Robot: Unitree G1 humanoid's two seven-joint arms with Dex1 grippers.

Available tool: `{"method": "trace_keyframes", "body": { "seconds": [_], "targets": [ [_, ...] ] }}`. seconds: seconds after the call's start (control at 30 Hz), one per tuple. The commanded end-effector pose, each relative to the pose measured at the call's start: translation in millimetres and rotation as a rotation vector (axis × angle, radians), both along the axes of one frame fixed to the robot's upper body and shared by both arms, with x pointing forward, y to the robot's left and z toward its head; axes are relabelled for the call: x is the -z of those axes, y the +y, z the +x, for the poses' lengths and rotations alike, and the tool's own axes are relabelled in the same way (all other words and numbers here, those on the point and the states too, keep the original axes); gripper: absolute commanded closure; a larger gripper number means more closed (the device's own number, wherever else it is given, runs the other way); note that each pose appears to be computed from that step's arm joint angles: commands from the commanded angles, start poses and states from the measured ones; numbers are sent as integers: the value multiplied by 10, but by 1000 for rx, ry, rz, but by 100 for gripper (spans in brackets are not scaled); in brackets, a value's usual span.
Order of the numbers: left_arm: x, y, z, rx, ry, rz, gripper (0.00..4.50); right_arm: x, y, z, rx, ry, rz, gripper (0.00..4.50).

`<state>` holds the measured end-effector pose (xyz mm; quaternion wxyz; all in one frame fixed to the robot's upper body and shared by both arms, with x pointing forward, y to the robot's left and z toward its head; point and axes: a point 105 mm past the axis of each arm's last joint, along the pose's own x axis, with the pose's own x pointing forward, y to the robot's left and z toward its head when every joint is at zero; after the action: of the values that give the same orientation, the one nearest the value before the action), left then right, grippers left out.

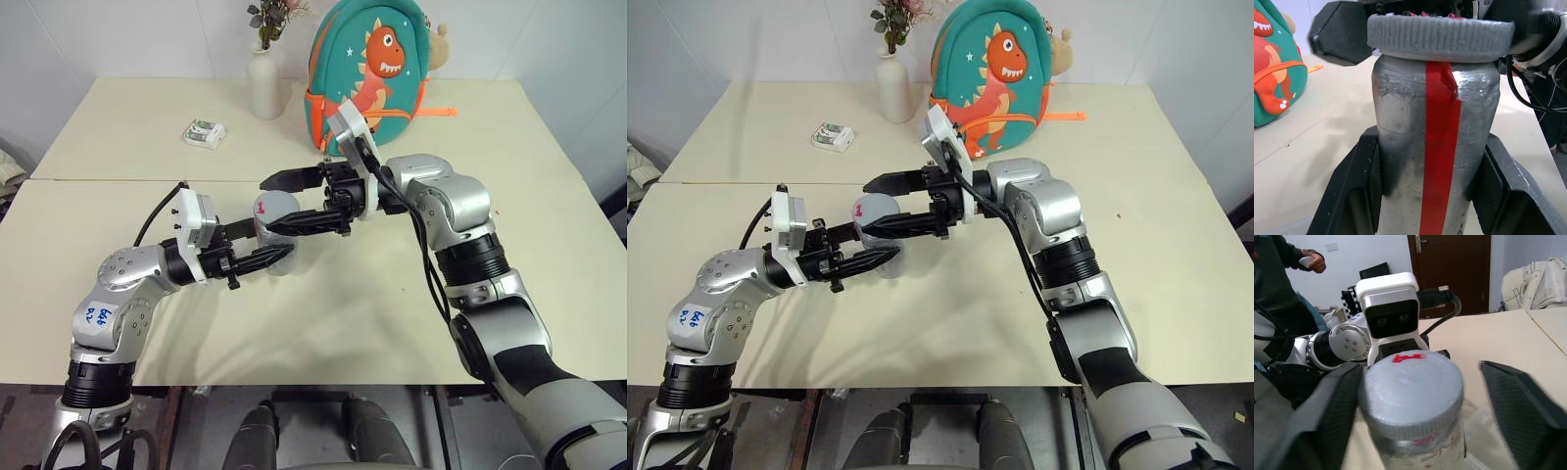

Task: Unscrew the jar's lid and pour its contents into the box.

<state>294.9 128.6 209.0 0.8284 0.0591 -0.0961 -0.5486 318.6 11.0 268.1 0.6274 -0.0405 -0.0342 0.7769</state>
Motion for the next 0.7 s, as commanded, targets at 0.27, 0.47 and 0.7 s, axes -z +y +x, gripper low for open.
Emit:
{"method": "trace_keyframes", "body": {
  "seconds": [0.27, 0.47, 0.7],
  "targets": [
    [-80, -10, -75, 23, -41, -5, 251, -449, -14, -166, -79, 58, 182, 196],
    [-62, -15, -91, 28, -35, -4, 251, -744, -150, -206, -104, 184, 322, 196],
    [-112, 67, -118, -11, -42, -42, 251, -157, -582, 431, 402, -61, 198, 196]
  ]
}}
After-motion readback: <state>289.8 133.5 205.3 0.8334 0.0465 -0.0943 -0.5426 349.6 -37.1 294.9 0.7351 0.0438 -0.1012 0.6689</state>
